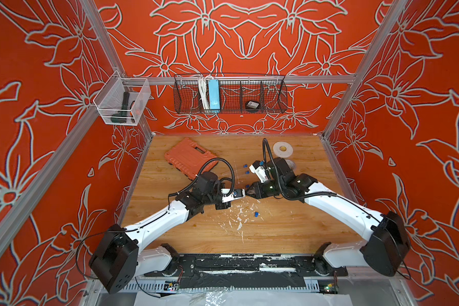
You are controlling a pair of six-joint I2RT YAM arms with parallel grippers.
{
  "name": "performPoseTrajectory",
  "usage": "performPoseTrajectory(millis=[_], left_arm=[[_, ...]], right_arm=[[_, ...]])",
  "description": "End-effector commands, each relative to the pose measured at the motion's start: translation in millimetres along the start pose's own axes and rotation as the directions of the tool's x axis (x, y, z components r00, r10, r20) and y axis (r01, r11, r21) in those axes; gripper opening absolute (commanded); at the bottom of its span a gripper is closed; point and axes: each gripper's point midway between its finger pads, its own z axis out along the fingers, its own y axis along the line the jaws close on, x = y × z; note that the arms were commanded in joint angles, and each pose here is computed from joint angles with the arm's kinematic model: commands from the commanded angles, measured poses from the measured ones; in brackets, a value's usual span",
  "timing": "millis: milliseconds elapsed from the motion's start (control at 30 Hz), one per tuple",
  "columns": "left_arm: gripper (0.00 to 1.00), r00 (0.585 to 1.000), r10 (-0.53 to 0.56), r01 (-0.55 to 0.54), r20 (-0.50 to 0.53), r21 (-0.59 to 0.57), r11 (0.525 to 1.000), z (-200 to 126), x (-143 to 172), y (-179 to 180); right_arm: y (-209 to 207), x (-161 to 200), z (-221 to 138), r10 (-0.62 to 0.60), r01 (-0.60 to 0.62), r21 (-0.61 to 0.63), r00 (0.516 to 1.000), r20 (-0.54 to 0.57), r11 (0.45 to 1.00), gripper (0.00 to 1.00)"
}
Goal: Insert stoppers into test tubes
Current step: Pick up the test tube at the center of the board.
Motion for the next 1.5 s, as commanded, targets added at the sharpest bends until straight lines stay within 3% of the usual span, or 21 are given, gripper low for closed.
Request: performPoseTrajectory(millis=[0,167,533,1100,1367,1467], left_arm=[[0.01,0.999,0.030,-0.030,0.032,-0.001,1.000,-5,-10,0],[0.04,0.999,0.027,-0.026,0.031,-0.005,1.000,-5,-10,1],[0.27,0.999,0.019,-0.018,0.026,-0.028,0.999,-6,-8,3],[0.22,0.992,0.041,-0.039,0.119,-0.017,0.999,-17,-25,-4],[0.08,0.989,0.041,-0.041,0.140,-0.007,0.999,-19,-30,-6],[0.03,0.990,0.037,-0.036,0.139,-0.008,0.999,-19,-30,-6]], right_arm=[[6,-8,-1,-0.007,0.007,-0.007,1.000,0.016,1.000,0.21],[7,-6,-3,-0.007,0.007,-0.011,1.000,0.011,1.000,0.13],[32,-7,-28,-0.018,0.022,-0.110,0.999,0.039,0.994,0.06],[46,-8,-34,0.003,0.005,-0.193,0.999,0.040,0.981,0.06],[45,-10,-32,-0.001,0.008,-0.189,0.999,0.040,0.982,0.07],[44,-11,-34,-0.013,0.020,-0.177,0.999,0.044,0.984,0.14]])
